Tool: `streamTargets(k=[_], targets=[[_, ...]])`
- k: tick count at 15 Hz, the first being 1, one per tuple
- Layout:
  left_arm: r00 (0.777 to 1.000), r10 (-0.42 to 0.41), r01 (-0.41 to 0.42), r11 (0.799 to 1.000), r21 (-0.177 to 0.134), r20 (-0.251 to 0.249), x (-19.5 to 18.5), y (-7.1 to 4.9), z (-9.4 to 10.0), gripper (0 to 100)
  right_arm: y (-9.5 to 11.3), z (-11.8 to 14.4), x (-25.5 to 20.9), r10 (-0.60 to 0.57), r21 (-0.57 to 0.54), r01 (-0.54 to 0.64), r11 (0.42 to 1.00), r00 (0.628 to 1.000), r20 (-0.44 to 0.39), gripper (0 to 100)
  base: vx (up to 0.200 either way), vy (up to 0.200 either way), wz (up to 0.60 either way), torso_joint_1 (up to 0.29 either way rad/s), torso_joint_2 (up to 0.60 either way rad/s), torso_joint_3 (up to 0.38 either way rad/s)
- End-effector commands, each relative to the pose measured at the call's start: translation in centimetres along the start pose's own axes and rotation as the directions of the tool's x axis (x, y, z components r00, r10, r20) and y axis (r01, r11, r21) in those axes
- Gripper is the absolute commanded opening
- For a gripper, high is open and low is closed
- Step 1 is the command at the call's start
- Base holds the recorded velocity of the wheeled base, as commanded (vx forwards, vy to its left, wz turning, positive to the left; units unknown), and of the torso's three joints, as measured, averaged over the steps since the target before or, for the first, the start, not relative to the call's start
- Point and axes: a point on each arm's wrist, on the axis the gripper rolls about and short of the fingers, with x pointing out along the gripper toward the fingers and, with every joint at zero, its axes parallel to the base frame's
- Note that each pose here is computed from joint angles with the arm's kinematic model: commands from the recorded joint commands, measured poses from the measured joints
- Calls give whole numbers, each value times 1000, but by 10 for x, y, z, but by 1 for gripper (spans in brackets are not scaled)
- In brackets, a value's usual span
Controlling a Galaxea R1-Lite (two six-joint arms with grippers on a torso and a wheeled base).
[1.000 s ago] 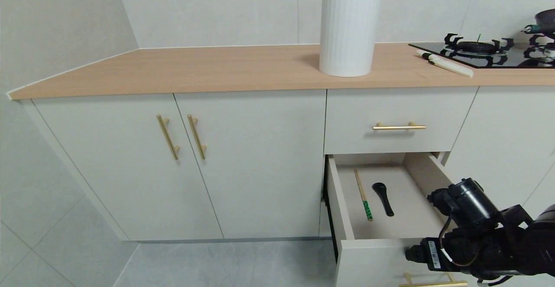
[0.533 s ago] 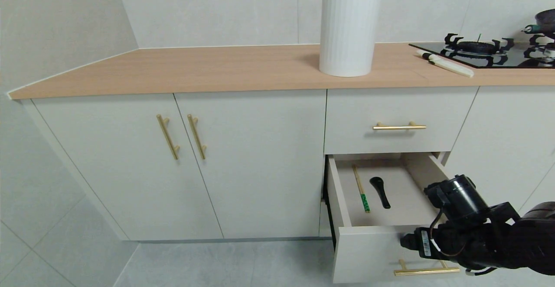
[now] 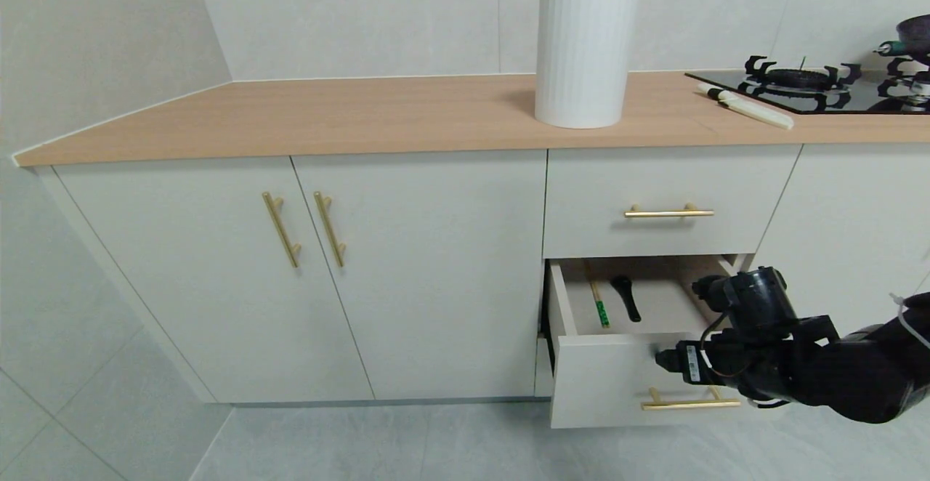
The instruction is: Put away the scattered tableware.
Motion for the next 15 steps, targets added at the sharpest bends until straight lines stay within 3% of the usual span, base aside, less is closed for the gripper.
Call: streamTargets(k=[1,7,12,15], targets=[[1000,1,-1,1000,0,0,0,0,0,100,3,11,13,13,0,-13,1000,1000,17,100,0,0,0,0,0,0],[1000,1,-1,1000,0,0,0,0,0,100,5,45,45,19,-6,-19,1000,996,89,100,0,0,0,0,0,0],[1000,1,-1,1000,0,0,0,0,0,100,4,50,75,6,7,-7,1000,995,103,100,0,0,0,0,0,0],[1000,1,-1,1000,0,0,0,0,0,100,6,51,89,12,26,-18,1000,982,190,100,0,0,0,0,0,0]])
